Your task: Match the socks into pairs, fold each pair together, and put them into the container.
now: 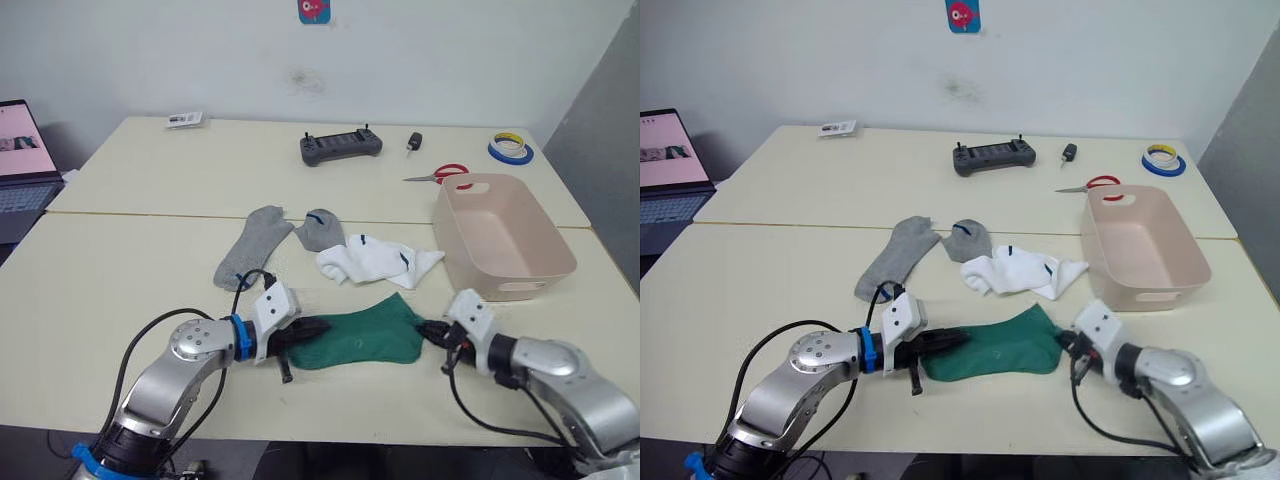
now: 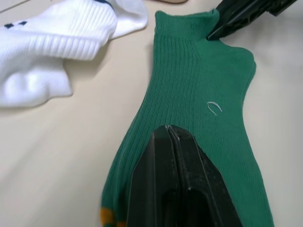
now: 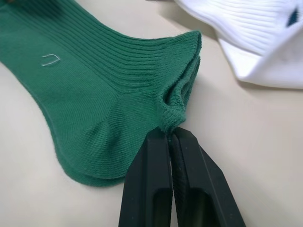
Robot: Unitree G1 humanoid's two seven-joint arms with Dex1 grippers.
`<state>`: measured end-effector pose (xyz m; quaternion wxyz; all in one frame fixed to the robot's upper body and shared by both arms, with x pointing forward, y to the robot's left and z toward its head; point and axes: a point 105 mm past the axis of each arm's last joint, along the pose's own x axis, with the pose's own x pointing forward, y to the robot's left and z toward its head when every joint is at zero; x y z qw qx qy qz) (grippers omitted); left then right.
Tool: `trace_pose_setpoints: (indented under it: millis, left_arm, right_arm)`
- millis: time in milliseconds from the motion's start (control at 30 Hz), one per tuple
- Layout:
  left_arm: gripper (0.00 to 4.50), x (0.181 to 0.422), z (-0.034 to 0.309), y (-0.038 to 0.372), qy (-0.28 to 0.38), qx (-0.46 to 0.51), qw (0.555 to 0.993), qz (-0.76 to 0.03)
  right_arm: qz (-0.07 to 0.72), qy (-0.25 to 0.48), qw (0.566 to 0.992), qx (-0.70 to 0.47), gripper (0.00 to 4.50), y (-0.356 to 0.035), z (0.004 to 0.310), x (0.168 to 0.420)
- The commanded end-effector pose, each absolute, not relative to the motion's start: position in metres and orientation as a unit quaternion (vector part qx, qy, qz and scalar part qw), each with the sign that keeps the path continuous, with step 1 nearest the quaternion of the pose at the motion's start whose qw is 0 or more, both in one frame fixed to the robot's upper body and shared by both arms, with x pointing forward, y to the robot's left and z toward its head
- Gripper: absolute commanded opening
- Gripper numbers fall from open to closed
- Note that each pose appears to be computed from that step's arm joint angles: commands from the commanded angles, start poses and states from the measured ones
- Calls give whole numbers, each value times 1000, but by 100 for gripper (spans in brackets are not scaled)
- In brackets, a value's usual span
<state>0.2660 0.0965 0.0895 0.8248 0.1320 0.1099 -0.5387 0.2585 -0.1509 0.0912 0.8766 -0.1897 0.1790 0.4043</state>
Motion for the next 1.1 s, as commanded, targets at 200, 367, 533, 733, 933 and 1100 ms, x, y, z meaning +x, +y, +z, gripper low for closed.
trace_pose_setpoints:
  millis: [200,367,533,733,933,1100]
  left_arm:
    - [0,281,65,83,140,145,829,-521]
    - [0,279,62,84,143,151,827,-522]
    - [0,279,63,84,141,152,827,-522]
    - [0,279,79,86,107,145,832,-524]
    - [0,266,96,98,98,156,813,-552]
    - [0,262,82,103,118,163,808,-554]
  right_arm:
    - [459,123,847,-237,2,-133,125,262]
    - [526,107,798,-275,2,-102,137,245]
    - [569,128,777,-237,2,-75,137,231]
    - [579,162,778,-183,2,-55,131,236]
    - [571,178,781,-179,2,-55,128,243]
    - [583,174,777,-161,2,-46,133,243]
